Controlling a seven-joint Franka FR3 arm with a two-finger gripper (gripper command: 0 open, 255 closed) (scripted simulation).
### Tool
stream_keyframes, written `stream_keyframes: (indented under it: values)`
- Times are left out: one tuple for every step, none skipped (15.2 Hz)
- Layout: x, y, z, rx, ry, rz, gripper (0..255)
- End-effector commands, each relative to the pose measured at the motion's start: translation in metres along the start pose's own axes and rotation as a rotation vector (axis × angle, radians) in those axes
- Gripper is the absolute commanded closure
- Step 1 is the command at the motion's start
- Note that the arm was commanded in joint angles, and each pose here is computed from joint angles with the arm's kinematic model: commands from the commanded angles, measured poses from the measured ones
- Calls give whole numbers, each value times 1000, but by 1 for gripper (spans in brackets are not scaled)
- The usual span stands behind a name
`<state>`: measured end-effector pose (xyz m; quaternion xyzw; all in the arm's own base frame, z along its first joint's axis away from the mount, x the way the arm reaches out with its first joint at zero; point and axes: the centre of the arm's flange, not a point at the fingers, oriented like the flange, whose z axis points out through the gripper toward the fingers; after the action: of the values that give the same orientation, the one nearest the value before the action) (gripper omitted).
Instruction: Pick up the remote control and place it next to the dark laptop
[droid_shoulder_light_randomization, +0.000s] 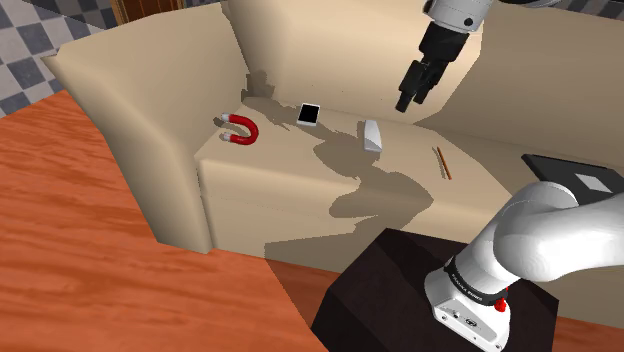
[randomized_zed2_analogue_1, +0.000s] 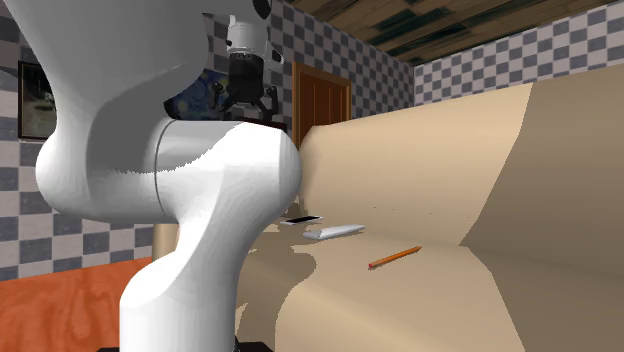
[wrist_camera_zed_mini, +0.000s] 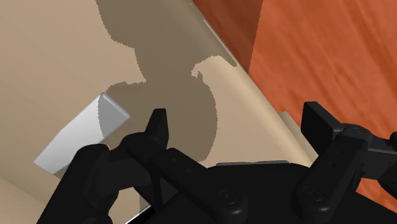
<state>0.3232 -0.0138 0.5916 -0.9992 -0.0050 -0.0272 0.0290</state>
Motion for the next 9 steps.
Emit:
stream_keyframes:
  values:
    - [0,0,0,0,0,0,0]
    - [9,5,8,-4,-1,32,0]
    - [18,10,16,-8,-2,64,0]
    - [27,15,24,-12,-3,96,0]
    - [36,21,31,-15,-4,128,0]
    - [45,27,39,-19,-5,160,0]
    - [53,33,47,-23,-6,192,0]
    - [61,40,55,-27,-7,224,0]
    - [69,47,62,-31,-8,256,0]
